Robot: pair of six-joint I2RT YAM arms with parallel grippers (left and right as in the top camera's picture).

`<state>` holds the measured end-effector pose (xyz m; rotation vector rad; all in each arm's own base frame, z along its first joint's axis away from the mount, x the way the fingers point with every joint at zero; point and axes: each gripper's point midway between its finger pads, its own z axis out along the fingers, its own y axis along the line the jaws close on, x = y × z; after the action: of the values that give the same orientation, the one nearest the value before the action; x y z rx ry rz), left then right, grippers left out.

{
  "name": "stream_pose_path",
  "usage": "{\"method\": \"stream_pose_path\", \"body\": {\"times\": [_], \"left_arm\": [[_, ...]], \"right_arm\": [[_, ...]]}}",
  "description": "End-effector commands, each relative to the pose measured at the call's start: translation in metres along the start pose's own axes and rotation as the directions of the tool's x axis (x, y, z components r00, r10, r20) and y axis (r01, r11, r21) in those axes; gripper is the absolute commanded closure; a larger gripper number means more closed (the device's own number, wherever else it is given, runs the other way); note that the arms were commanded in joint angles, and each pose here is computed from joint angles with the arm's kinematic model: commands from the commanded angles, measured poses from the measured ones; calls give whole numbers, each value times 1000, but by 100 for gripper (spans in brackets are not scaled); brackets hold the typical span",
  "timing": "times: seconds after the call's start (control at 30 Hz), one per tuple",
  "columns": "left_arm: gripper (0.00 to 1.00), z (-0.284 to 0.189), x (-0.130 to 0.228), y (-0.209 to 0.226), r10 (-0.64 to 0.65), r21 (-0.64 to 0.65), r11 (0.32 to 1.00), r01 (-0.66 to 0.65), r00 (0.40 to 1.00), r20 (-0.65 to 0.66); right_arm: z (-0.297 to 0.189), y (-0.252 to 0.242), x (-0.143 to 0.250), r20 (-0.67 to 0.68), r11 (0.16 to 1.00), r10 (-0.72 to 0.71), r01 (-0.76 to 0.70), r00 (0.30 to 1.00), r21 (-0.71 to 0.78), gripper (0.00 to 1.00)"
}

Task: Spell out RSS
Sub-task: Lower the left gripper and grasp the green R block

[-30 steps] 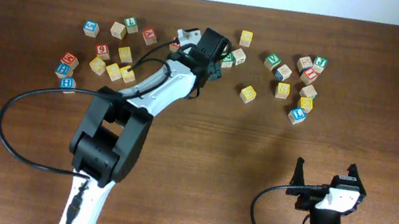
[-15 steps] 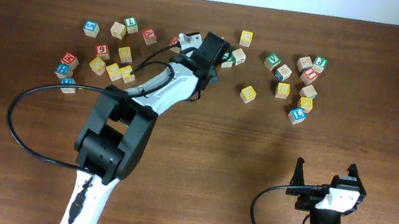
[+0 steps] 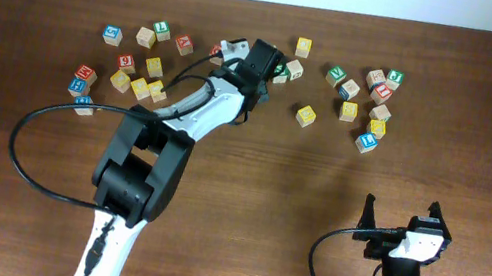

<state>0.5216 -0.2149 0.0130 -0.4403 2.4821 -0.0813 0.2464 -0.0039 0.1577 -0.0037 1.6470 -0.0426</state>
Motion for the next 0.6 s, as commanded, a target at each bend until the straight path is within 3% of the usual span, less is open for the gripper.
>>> {"method": "stream_pose_path", "body": {"times": [0.0,0.2,0.4,0.57], "left_arm": [[78,5,3,0,5,-9,1000,-5,1000,-2],[76,-5,-4,-1,2,-4,1000,-2,1000,5],[77,-54,-26,-1,-3,8,1000,3,1000,16],[75,-99,-19,21,29,-44,999,-32,997,-74]], "right_arm": [[0,0,3,-6,1000,-1,1,1000,2,2],[0,0,3,-6,1000,-1,1,1000,2,2],[0,0,3,-6,1000,-1,1,1000,2,2],[0,0,3,-6,1000,-1,1,1000,2,2]]}}
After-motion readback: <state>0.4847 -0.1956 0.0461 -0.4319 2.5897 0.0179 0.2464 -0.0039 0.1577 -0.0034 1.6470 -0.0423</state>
